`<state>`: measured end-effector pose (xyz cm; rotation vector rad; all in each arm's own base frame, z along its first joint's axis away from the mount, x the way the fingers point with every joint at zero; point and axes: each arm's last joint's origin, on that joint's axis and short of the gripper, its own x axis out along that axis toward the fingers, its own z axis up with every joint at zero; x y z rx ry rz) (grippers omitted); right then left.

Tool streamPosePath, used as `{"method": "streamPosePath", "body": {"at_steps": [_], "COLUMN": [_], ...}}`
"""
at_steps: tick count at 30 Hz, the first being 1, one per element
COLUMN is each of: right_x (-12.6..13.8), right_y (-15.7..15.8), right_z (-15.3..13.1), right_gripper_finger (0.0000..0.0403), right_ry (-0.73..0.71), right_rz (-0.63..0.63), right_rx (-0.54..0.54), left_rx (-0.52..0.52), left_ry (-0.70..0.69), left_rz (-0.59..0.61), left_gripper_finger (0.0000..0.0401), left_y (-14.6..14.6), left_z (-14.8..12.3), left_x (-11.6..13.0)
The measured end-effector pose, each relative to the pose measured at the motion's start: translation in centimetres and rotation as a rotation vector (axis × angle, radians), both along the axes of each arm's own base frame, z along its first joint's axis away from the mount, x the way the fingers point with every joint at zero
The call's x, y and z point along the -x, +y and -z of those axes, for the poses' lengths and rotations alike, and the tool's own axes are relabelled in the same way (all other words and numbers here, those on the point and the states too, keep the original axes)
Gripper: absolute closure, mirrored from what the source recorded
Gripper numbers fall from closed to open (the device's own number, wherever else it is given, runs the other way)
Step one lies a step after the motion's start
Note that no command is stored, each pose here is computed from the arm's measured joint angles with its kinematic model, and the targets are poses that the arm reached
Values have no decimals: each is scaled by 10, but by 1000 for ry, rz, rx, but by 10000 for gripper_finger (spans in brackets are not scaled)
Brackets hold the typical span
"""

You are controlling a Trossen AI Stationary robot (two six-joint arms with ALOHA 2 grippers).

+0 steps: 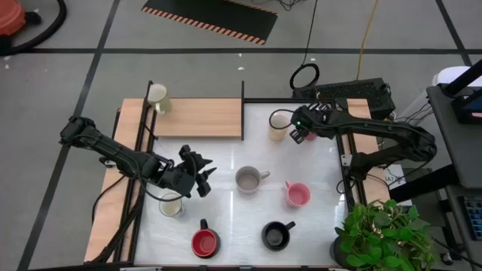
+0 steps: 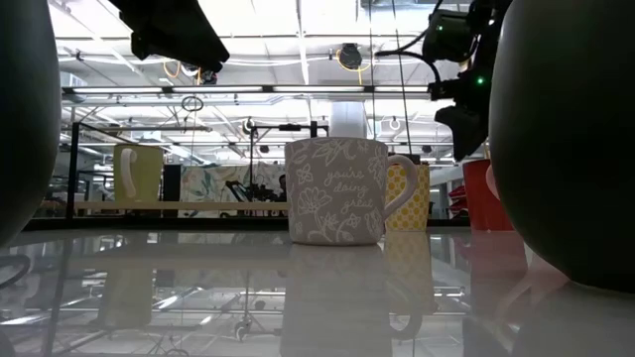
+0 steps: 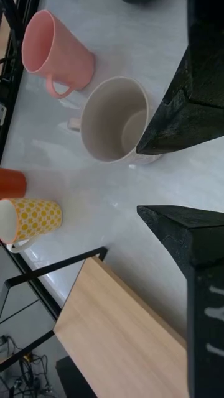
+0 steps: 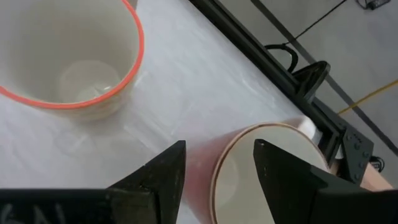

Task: Place coffee mugs
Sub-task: Put the red mug on the shelf

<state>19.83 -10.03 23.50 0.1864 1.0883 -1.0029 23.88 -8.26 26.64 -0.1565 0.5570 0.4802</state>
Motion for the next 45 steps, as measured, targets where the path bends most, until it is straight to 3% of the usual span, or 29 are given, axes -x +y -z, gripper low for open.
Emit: {"method": "streamPosePath", "body": {"at_steps": [6,12,18,25,31,37,45], "right_x": [5,9,9,13,8,8,9], "right_y": [-4,-5,-4,-2,-3,-2,-2], "right_z": [1,2,9,21,22,22,23], "right_gripper_finger": [220,220,216,167,151,191,313], "right_ry": [11,40,27,51,-53,-59,-40], "right_rz": [103,122,91,52,1,-4,-28], "right_rx": [41,27,-30,-84,-205,-232,-231], "left_rx": [0,1,16,13,0,1,7], "left_ry": [0,-1,-9,-8,-1,-1,-5], "left_rz": [-11,-11,-22,-20,-25,-36,-40], "left_gripper_finger": [256,256,256,256,256,256,256], "left_y": [3,3,3,3,6,8,8], "left_z": [0,0,0,0,0,0,0], "left_x": [-1,-1,-1,-1,-2,-3,-3]}}
